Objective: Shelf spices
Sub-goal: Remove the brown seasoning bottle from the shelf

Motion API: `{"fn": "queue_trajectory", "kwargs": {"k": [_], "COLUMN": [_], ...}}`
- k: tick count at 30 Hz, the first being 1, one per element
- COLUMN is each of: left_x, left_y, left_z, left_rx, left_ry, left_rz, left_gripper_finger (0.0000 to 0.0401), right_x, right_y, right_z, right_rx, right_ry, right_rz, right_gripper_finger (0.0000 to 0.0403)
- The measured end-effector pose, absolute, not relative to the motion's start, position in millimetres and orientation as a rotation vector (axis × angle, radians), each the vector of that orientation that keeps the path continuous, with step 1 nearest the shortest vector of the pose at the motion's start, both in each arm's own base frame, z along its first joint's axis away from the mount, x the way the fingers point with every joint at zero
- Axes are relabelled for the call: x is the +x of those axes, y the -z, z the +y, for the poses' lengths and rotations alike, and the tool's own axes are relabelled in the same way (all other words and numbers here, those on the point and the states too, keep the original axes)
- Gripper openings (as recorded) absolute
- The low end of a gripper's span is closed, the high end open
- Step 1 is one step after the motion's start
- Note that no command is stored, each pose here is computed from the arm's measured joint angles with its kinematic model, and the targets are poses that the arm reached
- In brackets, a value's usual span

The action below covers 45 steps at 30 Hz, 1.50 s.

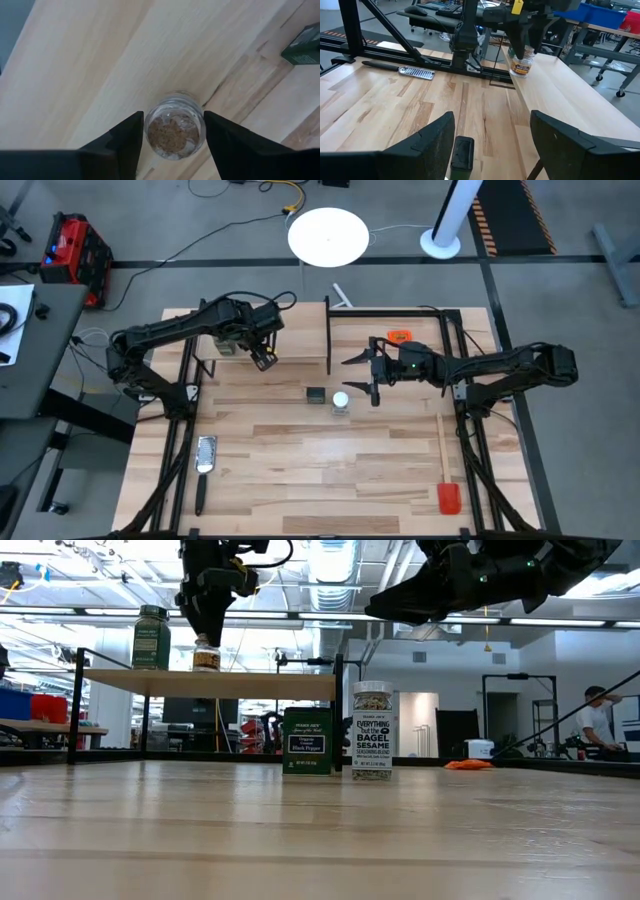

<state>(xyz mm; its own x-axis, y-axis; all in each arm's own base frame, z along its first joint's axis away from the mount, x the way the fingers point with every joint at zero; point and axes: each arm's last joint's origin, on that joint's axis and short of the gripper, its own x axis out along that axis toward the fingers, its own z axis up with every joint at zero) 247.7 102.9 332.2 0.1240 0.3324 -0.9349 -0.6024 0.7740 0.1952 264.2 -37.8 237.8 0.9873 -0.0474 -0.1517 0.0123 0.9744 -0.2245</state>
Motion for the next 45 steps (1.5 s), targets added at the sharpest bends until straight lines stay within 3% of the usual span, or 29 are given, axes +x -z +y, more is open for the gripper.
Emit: {"fn": "queue_trajectory", "kwargs": {"k": [13,23,31,45], "left_x": [248.1,248.9,249.4,254.1], "left_y": [-332.3,-333.5,-333.2,-320.7], "left_z": [101.6,98.5,98.1,99.3], "left_rx": [-0.244,-0.229,-0.245,-0.285], "left_ry": [-0.679,-0.654,-0.663,-0.672], "left_rz": [1.279,1.277,1.271,1.242], "left_gripper_finger": [0.0165,0.0119,0.0133,0.0195], "right_x": [264.2,264.1,264.1,263.9], "right_y": [-237.4,-236.9,-236.9,-235.8], "right_z": [-37.7,-37.7,-37.7,-37.7], "right_rx": [-0.225,-0.224,-0.224,-0.224], "right_ry": [0.030,0.029,0.029,0.027], "right_rz": [0.160,0.165,0.165,0.177], "right_gripper_finger": [0.0260,0.0260,0.0260,0.0260]}}
